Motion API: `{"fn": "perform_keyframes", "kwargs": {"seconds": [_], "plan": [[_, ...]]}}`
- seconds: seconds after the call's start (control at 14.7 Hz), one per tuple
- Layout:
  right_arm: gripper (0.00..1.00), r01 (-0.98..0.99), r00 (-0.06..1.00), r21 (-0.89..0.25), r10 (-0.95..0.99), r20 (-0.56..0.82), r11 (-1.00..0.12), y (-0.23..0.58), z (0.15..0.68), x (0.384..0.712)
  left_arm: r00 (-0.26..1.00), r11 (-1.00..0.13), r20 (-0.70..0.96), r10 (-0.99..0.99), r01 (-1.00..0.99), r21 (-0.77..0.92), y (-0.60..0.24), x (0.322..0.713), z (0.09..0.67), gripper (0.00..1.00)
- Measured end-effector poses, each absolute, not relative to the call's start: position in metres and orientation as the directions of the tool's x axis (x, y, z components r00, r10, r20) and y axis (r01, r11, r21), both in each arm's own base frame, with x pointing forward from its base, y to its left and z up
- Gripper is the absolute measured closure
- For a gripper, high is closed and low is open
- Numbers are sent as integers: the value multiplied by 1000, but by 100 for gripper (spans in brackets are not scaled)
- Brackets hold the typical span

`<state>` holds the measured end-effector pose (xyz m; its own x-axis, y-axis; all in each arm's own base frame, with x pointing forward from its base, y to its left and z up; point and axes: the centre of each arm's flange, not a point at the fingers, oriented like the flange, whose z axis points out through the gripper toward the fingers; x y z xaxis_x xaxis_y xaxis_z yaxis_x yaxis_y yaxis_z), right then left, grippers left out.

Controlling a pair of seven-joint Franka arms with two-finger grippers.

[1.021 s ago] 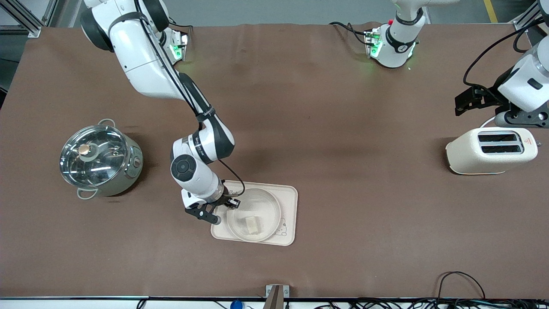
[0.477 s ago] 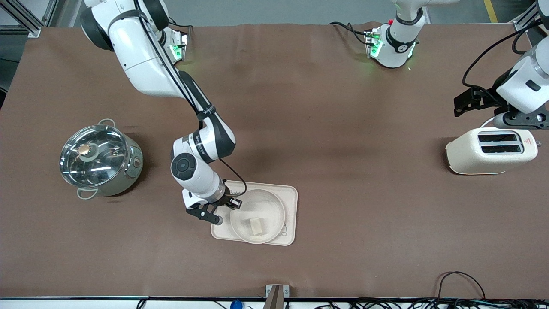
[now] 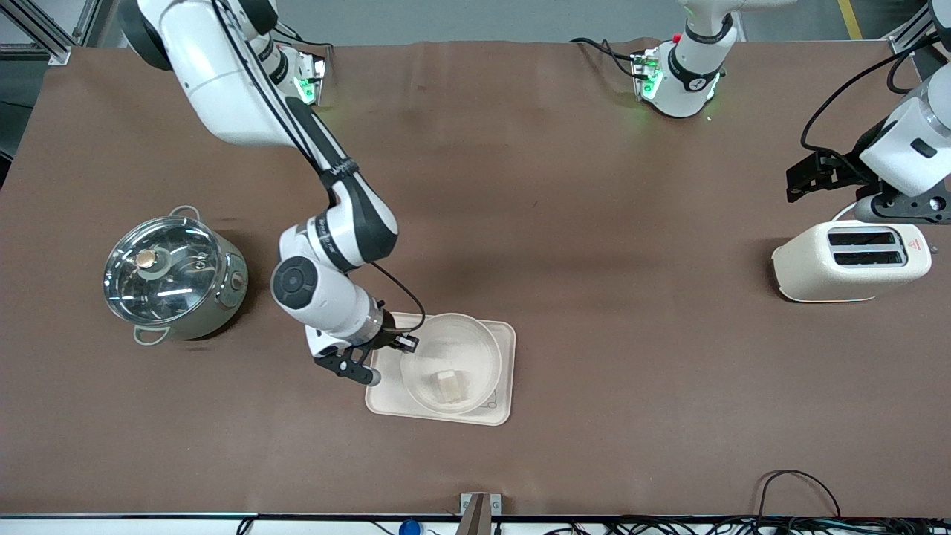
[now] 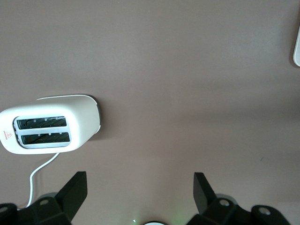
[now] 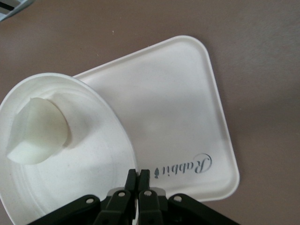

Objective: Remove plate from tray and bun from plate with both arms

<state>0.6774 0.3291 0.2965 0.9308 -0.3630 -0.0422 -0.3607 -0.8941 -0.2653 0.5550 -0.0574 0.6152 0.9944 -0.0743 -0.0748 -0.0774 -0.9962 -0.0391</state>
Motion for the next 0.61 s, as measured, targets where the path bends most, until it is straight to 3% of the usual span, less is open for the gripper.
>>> {"fn": "perform_keyframes", "kwargs": {"seconds": [0.27, 0.61], "plan": [[96, -328, 945, -233, -316, -86, -916, 329, 313, 658, 994, -996, -75, -74, -77, -39, -57, 555, 615, 0], [96, -266, 964, -212, -255, -78, -940, 318, 302, 600, 994, -996, -74, -74, -77, -39, -57, 555, 615, 0]]}}
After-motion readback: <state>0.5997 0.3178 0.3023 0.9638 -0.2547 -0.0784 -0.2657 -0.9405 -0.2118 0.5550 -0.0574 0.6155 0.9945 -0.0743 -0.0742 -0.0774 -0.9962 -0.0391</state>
